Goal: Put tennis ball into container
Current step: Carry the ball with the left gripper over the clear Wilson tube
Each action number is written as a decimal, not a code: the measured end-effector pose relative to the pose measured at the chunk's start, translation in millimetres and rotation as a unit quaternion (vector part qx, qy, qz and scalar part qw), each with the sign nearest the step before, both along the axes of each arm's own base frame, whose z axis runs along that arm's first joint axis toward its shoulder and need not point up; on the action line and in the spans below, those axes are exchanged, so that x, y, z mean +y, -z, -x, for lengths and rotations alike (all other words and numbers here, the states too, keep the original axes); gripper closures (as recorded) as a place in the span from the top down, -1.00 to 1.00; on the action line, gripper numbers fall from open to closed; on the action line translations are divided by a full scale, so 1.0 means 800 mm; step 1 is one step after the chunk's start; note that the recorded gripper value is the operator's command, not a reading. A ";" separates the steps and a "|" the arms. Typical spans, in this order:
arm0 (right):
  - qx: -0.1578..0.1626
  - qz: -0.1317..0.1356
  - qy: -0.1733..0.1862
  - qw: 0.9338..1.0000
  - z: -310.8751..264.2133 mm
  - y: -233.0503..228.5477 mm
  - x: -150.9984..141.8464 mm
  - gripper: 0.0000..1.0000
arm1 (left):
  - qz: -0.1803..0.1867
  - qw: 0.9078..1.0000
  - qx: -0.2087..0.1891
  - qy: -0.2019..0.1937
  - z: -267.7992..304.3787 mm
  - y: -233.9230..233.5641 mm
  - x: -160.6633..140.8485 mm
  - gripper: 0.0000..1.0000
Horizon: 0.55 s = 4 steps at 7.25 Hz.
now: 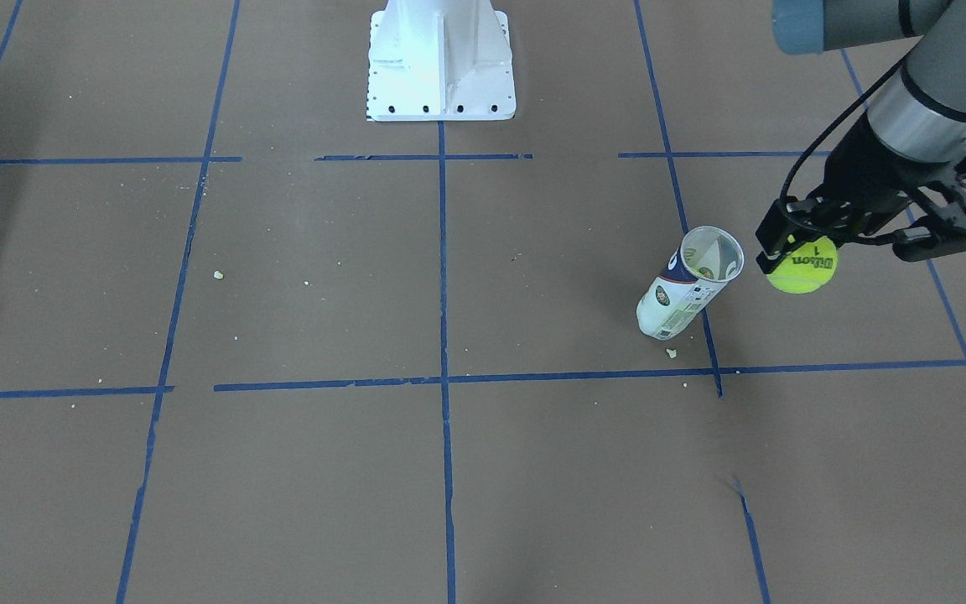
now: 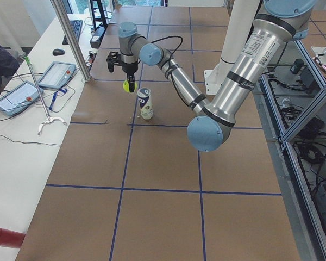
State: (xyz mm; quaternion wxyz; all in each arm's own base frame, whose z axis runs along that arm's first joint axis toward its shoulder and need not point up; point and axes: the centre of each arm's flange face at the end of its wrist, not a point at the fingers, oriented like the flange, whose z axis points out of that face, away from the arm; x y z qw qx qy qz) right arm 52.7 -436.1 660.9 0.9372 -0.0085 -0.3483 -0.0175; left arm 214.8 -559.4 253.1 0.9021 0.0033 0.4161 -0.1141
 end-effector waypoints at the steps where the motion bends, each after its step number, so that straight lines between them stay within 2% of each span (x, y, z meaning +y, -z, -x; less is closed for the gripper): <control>1: 0.000 0.000 0.000 1.000 0.000 0.000 0.000 1.00 | 0.005 1.000 0.002 -0.008 -0.020 0.003 0.008 -0.96; 4: 0.000 0.000 0.000 1.000 0.000 0.000 -0.001 1.00 | 0.010 1.000 0.001 -0.023 -0.051 0.004 0.022 -0.87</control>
